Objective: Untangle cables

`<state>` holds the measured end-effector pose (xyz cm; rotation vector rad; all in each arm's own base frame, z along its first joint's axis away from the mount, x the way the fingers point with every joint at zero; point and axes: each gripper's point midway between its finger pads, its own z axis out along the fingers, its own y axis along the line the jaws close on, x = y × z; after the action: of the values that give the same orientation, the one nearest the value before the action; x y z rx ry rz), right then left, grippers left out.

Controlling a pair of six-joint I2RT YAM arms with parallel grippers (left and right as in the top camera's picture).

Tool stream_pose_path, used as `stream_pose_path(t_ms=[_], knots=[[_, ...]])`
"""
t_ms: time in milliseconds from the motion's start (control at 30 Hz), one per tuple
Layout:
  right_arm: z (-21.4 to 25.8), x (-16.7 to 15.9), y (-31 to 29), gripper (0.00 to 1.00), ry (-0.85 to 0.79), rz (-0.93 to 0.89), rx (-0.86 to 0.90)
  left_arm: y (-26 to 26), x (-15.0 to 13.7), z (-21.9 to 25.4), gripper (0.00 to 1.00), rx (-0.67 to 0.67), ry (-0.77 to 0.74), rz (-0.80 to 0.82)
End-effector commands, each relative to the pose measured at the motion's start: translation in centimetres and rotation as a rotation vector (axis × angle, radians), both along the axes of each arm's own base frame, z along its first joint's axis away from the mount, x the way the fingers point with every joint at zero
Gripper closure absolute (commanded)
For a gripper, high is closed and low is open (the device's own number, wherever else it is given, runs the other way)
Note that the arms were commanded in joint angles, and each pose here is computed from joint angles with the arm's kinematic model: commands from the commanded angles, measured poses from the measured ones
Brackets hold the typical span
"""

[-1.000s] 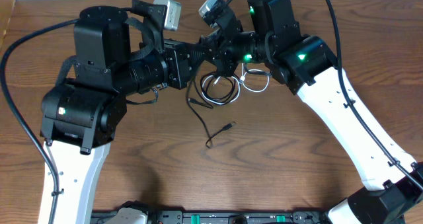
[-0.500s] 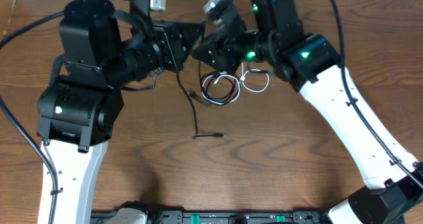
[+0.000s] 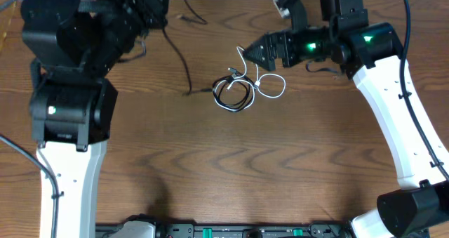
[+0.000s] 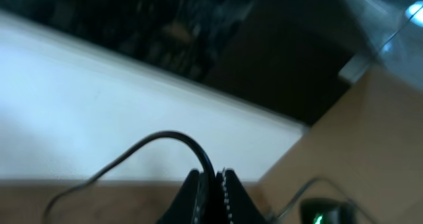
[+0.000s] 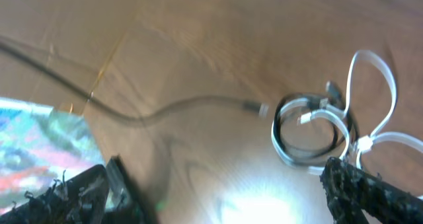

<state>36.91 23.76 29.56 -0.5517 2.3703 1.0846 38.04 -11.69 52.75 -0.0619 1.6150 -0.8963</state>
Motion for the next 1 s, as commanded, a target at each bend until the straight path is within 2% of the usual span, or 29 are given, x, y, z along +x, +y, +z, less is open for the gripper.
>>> stream_pose_path(t_ms=[0, 233, 300, 400, 500, 600, 767, 867, 967], knots=[[-0.5, -1.5, -0.4, 0.01, 0.008, 0.059, -0.026, 0.1, 3.6, 0.5, 0.93, -0.082, -0.028, 0.024], [-1.7, -3.5, -0.8, 0.01, 0.047, 0.122, -0.075, 2.1, 13.3, -4.0, 0.93, -0.065, 0.024, 0.099], [-2.0, -4.2, -0.9, 0.01, 0.055, 0.148, -0.09, 3.8, 16.3, -6.0, 0.93, -0.042, 0.025, 0.145], [-2.5, -4.7, -0.9, 0.01, 0.059, 0.164, -0.122, 6.6, 18.9, -8.4, 0.93, -0.038, 0.037, 0.196], [-3.5, -5.2, -1.1, 0.01, 0.073, 0.158, -0.189, 12.3, 21.8, -12.9, 0.93, -0.037, 0.105, 0.291], [-4.0, -5.7, -1.1, 0.01, 0.087, 0.16, -0.223, 17.0, 23.3, -16.6, 0.93, 0.011, 0.149, 0.362], [-4.8, -6.9, -1.0, 0.01, 0.116, 0.177, -0.286, 24.1, 24.6, -23.5, 0.93, 0.171, 0.217, 0.453], [-5.2, -7.7, -0.7, 0.01, 0.126, 0.192, -0.316, 31.2, 23.6, -28.1, 0.93, 0.249, 0.332, 0.628], [-5.2, -8.3, 0.1, 0.01, 0.128, 0.213, -0.317, 38.1, 20.6, -30.2, 0.92, 0.379, 0.427, 0.794]])
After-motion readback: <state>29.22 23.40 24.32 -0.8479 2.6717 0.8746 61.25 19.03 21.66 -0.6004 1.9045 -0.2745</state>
